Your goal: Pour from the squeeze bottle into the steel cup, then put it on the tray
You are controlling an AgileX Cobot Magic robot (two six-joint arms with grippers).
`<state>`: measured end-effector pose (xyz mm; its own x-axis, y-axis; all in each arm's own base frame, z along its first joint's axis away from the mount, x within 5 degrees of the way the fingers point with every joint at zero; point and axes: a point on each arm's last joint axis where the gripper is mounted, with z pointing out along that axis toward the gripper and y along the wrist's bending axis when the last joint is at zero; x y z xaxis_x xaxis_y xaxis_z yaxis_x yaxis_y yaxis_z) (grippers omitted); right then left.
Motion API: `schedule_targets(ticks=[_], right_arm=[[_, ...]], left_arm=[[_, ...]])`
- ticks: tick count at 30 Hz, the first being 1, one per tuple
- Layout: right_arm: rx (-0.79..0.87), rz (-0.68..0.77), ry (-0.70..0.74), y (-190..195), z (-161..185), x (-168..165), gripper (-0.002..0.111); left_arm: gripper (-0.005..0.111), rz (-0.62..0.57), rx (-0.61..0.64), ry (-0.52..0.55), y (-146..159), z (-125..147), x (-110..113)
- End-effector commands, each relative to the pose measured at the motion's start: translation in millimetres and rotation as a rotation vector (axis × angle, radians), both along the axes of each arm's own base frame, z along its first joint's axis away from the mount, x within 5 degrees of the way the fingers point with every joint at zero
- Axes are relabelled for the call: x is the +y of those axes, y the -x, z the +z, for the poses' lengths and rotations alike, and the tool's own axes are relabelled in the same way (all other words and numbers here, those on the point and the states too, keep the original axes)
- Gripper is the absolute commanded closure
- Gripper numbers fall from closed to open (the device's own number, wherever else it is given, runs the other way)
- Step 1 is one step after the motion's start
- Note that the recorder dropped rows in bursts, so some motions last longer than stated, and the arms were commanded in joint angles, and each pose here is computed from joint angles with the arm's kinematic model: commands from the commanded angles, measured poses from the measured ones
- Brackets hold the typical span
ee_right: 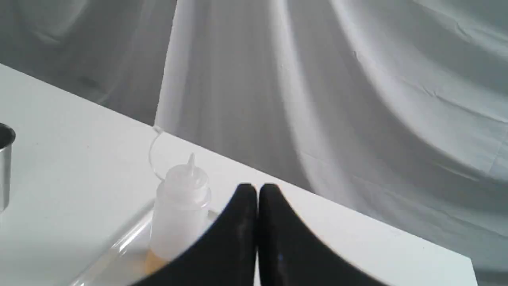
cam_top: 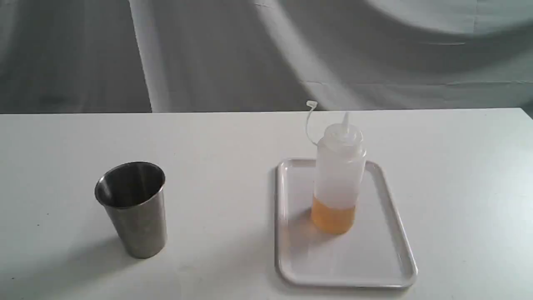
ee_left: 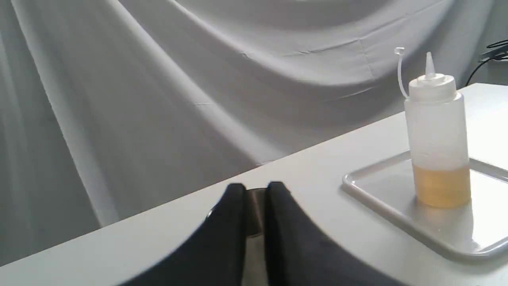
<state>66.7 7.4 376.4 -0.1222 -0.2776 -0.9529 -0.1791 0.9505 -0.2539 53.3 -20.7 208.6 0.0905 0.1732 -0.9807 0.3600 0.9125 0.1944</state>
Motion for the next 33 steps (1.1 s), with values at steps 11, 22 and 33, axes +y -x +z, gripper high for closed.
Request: schedule_targets(ticks=[11,22,33], right_arm=[[-0.001,0.004,-0.019,1.5,0.4,0.4,0.108],[-0.003,0.023,-0.022,3.0,0.5,1.8,0.108],[-0.161,-0.037,-0.287,9.2,-6.7,1.3,0.108]], left_arm=[[0.098,0.001,0.006,0.003,-0.4,-1.4,-0.1],[0.098,0.001,0.006,0.003,-0.4,-1.4,-0.1],[0.098,0.001,0.006,0.003,-0.4,-1.4,-0.1]])
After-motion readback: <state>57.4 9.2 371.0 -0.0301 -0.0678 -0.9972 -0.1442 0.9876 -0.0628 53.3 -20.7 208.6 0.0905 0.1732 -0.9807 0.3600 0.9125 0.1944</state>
